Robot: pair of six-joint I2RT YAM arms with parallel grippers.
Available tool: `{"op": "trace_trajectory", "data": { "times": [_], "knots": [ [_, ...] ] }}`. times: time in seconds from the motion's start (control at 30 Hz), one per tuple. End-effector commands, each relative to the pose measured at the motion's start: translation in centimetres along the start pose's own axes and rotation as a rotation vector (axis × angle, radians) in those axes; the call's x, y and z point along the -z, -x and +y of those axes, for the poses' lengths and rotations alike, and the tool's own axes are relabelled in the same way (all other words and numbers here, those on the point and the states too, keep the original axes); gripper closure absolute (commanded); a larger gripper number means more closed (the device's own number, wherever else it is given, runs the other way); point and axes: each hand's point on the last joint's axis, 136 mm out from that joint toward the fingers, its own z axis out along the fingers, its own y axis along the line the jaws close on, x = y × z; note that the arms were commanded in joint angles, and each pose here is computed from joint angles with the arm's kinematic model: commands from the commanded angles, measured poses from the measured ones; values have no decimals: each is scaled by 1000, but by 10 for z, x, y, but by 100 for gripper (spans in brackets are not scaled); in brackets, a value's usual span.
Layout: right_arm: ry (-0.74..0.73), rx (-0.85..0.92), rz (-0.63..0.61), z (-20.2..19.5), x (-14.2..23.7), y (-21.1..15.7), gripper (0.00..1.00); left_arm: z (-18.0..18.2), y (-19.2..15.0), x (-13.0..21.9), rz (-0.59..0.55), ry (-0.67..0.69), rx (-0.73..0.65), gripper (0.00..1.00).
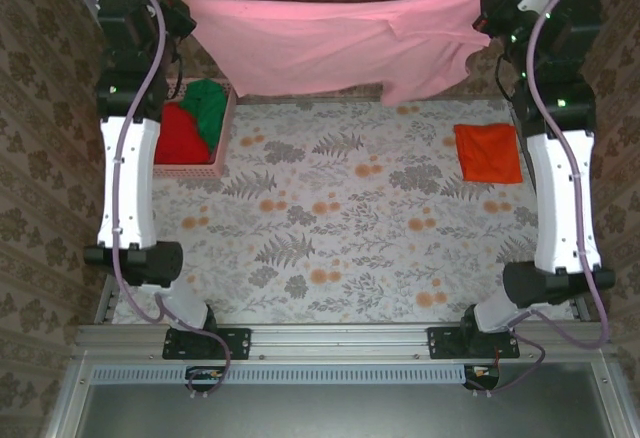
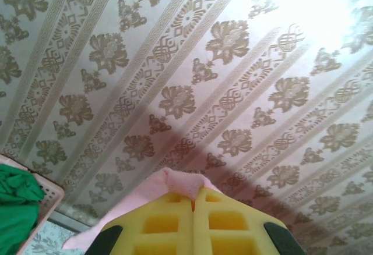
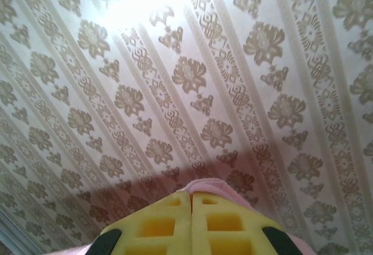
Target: Fold and stack the t-shirts
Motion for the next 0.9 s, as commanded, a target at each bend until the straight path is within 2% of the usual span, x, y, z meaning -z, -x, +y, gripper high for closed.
{"op": "trace_trajectory", "data": {
  "times": [0.0, 0.1, 0.23, 0.3, 0.4, 0.53, 0.63, 0.87],
  "knots": [
    [-66, 2, 74, -28, 17, -38, 100, 29, -36, 8, 87, 53, -16, 100],
    [-151, -64, 243, -70, 40, -128, 100, 80, -101, 13, 193, 139, 40, 100],
    [-252, -225, 533, -118, 86, -275, 100, 149, -210, 31, 421, 260, 154, 100],
    [-326, -289, 661, -140, 114, -337, 100, 180, -263, 47, 536, 333, 187, 100],
    [-426, -346, 791, -165, 152, -404, 100, 222, -326, 76, 668, 450, 221, 100],
    [-533, -326, 887, -193, 171, -449, 100, 269, -377, 104, 735, 592, 247, 100],
    [-577, -322, 944, -203, 174, -468, 100, 290, -397, 114, 757, 654, 252, 100],
    [-686, -288, 982, -220, 197, -478, 100, 314, -411, 141, 785, 749, 226, 100]
  ]
}}
